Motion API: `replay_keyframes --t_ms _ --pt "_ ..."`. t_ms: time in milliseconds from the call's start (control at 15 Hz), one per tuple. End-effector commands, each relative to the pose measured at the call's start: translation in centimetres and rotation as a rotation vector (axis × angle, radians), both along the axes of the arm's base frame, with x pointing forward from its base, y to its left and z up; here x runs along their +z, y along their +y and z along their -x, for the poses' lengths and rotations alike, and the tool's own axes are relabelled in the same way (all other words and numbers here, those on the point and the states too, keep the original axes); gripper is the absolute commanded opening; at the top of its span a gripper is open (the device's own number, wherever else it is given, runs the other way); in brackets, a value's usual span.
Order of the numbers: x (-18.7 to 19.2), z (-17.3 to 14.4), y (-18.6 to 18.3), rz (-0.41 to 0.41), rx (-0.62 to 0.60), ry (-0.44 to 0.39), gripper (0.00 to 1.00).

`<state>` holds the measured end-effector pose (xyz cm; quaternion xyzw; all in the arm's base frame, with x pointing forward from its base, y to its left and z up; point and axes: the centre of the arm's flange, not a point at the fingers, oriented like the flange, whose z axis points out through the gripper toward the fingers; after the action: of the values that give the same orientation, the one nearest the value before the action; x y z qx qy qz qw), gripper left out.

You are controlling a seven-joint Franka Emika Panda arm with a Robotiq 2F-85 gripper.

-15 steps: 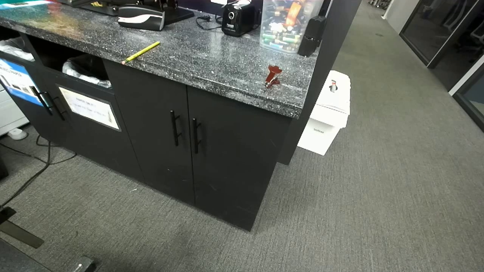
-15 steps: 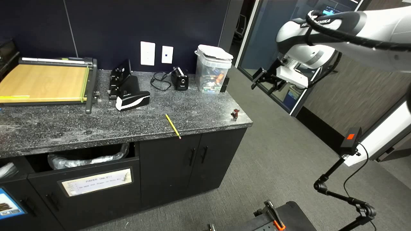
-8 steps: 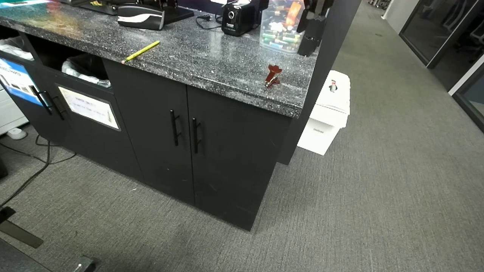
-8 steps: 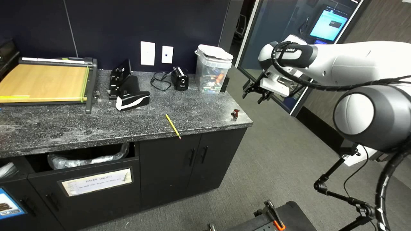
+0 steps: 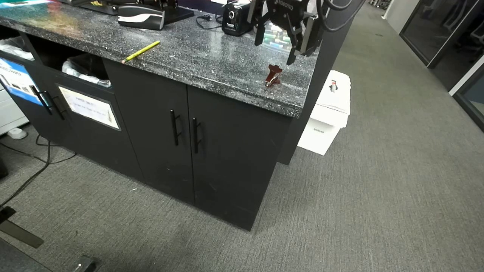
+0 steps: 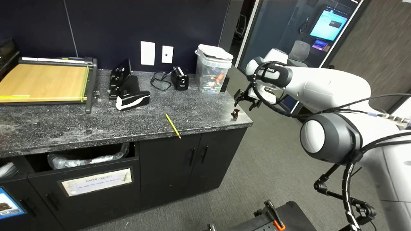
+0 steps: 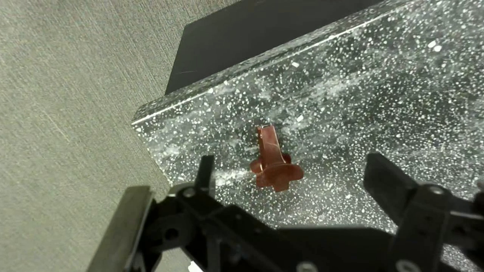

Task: Move the brown stapler to the left

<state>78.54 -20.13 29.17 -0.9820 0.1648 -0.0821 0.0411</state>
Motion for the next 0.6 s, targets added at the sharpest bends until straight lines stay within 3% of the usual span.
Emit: replay_keyframes --t_ms 0,400,467,533 --pt "-1.0 -7.6 -1.4 0.003 -0.008 0.021 1.00" --pt "-4.2 -8.4 -1.0 0.053 -0.036 0.030 1.00" --pt "-4.5 -8.5 -0.9 0.065 -0.041 0.028 0.96" --pt "-4.7 -8.5 -0.9 0.072 -0.044 0.027 0.74"
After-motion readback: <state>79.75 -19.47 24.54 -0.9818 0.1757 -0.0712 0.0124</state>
